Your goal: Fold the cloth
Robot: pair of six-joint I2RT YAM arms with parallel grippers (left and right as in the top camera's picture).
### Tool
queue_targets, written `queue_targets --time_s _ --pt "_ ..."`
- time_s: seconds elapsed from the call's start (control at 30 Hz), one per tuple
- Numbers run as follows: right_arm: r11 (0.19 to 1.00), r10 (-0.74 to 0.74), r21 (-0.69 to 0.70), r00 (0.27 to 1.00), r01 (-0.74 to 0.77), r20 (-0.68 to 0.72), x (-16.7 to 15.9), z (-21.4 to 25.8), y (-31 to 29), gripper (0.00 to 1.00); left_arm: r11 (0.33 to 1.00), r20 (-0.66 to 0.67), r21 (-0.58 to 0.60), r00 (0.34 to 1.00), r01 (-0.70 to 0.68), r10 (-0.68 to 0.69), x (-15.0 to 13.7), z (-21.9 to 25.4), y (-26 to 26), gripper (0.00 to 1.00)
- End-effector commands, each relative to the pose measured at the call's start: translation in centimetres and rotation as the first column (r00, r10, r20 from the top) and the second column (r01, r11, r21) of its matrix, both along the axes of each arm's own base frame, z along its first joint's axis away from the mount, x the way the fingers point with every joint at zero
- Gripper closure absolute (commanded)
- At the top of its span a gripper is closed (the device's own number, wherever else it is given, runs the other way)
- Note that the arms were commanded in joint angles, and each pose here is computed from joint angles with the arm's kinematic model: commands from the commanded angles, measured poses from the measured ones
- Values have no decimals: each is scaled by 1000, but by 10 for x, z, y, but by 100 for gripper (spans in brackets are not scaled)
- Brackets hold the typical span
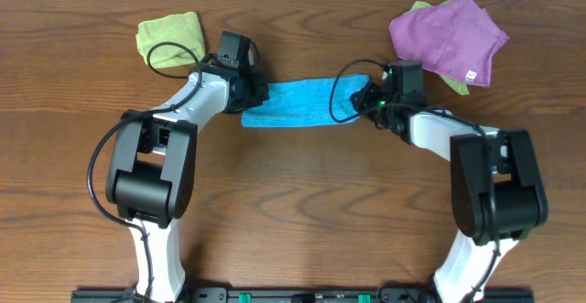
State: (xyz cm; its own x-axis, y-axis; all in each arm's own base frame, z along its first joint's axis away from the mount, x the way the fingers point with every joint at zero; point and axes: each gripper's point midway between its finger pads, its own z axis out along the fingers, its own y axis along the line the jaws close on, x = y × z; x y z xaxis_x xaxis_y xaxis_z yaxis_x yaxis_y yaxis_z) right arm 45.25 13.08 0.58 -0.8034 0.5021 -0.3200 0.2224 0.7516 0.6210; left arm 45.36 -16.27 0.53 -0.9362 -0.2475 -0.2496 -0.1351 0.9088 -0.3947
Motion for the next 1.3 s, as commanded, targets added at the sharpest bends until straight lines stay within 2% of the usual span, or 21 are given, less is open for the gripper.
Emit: queue_targets --time_s 0.0,0.27,0.47,0.67,0.97,1.27 --pt "1000 15 -9 1000 -15 25 1 -1 7 98 1000 -11 15 1000 -22 22 2 -6 4 94" --pt "996 90 -1 976 -92 197 9 66 17 99 999 -13 11 999 -36 36 3 -6 4 94" --pt "986 159 11 948 -168 276 3 100 40 99 999 -1 6 999 -40 40 6 -4 4 94" --pt "963 249 12 905 -270 345 -9 113 90 99 999 -2 5 999 -46 46 6 -4 4 94" --pt "942 323 -33 875 -334 360 -29 108 138 99 999 0 0 999 -52 52 8 -2 3 94" --pt "937 337 -44 863 -347 375 -29 107 144 99 997 104 -25 992 -73 75 35 47 9 94"
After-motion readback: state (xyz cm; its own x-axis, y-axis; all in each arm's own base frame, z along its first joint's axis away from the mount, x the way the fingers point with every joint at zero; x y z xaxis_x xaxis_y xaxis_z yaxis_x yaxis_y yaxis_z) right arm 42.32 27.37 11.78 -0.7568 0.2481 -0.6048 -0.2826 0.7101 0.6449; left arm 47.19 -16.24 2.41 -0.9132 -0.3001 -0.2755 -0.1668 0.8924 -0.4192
